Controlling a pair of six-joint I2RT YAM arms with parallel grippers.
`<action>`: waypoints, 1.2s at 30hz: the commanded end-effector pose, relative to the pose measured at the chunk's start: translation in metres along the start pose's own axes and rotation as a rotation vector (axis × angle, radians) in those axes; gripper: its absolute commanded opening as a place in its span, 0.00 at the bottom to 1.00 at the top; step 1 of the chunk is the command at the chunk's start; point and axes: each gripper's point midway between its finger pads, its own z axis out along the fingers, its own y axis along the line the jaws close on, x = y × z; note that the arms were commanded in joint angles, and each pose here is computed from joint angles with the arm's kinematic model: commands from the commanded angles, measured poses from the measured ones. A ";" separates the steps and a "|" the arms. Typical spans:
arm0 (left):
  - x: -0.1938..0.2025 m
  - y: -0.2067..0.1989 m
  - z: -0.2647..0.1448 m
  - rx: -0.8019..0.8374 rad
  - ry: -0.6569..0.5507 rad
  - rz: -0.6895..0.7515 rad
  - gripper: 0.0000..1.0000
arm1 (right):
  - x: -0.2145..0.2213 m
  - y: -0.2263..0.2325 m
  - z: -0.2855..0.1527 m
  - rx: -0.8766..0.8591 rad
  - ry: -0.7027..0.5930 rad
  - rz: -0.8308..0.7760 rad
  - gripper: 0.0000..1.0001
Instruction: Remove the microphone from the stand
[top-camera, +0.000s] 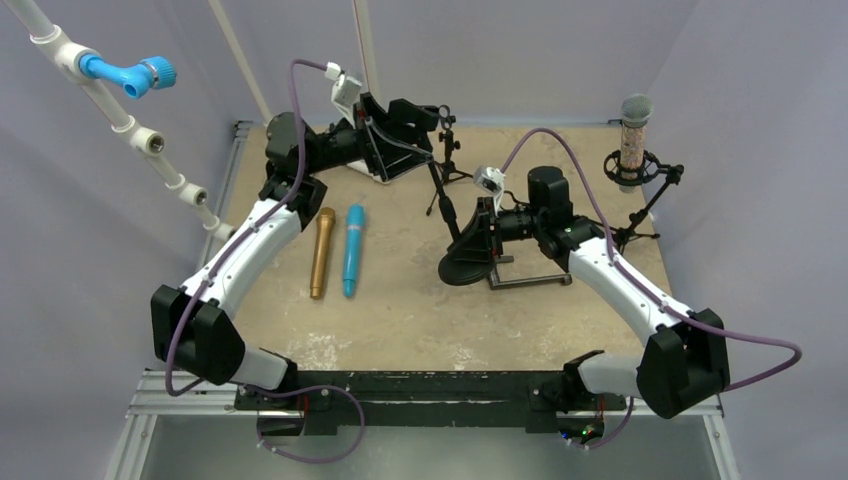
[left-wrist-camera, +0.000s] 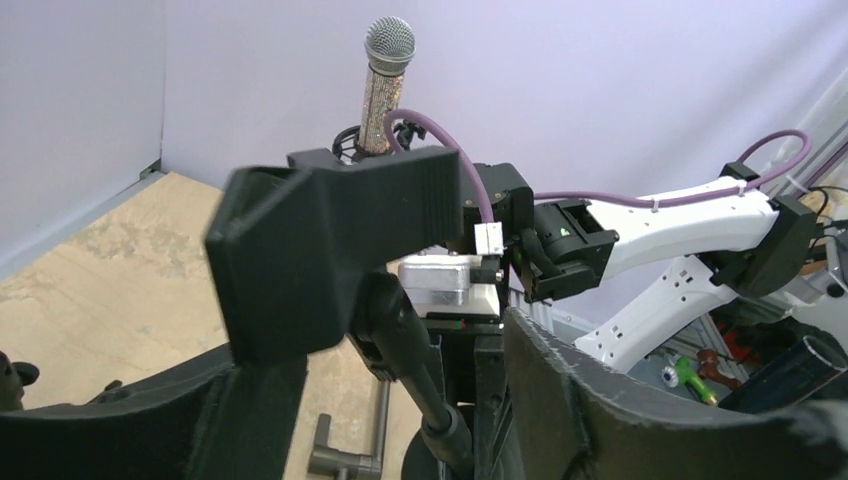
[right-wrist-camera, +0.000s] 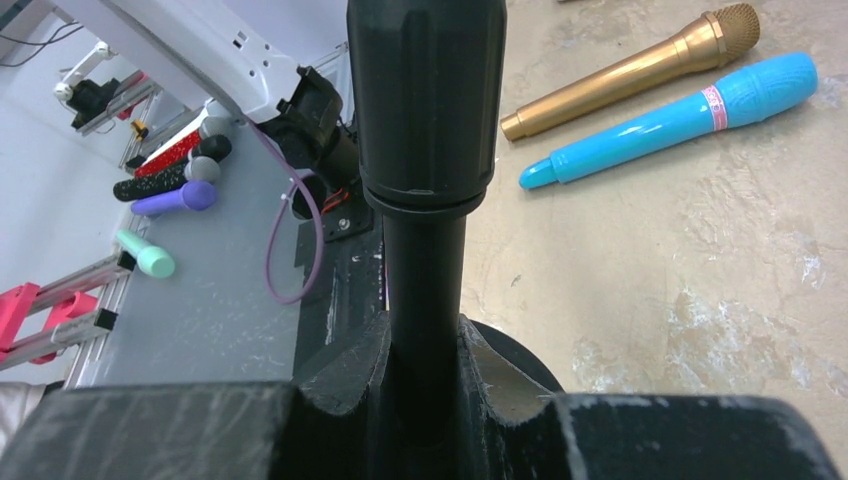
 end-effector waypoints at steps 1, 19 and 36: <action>-0.027 -0.010 0.009 0.072 -0.073 -0.009 0.62 | -0.021 0.018 -0.006 -0.048 -0.049 -0.131 0.00; 0.038 0.001 0.018 0.064 0.025 -0.134 0.00 | -0.033 0.011 -0.006 0.012 -0.065 -0.139 0.00; 0.095 -0.013 0.022 0.071 0.122 -0.135 0.45 | -0.040 0.010 -0.013 0.037 -0.083 -0.159 0.00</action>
